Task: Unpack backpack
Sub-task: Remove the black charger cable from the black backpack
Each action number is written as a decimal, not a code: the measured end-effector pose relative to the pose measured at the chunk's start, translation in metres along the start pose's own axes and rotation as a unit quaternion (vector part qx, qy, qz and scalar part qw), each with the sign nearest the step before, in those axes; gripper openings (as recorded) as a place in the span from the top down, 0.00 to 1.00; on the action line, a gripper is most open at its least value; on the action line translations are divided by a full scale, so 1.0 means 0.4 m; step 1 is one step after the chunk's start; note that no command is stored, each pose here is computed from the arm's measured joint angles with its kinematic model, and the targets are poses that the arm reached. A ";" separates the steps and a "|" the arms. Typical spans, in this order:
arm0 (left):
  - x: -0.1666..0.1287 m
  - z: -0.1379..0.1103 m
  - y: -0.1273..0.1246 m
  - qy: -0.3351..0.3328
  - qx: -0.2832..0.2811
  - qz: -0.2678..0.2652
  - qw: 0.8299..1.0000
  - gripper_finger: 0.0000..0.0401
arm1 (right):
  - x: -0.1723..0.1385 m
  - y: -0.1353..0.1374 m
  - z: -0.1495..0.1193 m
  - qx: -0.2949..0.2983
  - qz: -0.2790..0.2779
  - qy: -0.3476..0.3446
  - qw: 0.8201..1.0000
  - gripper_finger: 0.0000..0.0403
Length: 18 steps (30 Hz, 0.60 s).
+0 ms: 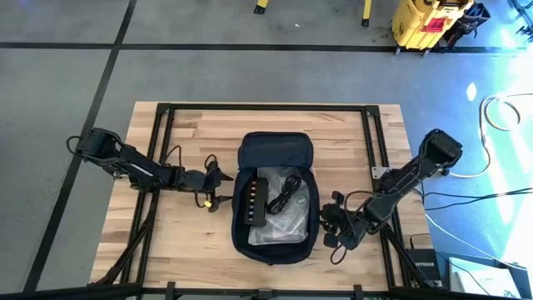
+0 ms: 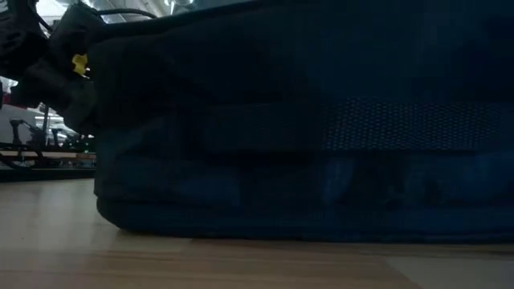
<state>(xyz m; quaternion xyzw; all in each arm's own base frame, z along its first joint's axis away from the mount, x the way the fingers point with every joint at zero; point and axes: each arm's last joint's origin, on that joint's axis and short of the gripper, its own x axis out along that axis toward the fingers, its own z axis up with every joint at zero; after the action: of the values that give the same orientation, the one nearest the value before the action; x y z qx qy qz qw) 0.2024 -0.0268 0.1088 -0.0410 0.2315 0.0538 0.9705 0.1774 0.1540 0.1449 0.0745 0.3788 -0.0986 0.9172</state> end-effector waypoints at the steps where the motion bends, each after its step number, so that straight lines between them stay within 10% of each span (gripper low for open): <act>1: 0.000 -0.001 -0.002 0.002 0.004 -0.002 1.000 0.20 | -0.006 0.000 0.003 0.004 0.004 -0.003 1.000 0.77; 18: -0.011 -0.015 -0.019 0.033 0.031 -0.021 0.999 0.20 | -0.131 0.006 0.040 0.013 0.019 -0.158 0.987 0.77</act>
<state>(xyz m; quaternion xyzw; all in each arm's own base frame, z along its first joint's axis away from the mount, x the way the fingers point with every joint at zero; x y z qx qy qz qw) 0.1966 -0.0355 0.1058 -0.0172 0.2640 0.0250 0.9640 0.1527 0.1594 0.1936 0.0771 0.2265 -0.0969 0.9661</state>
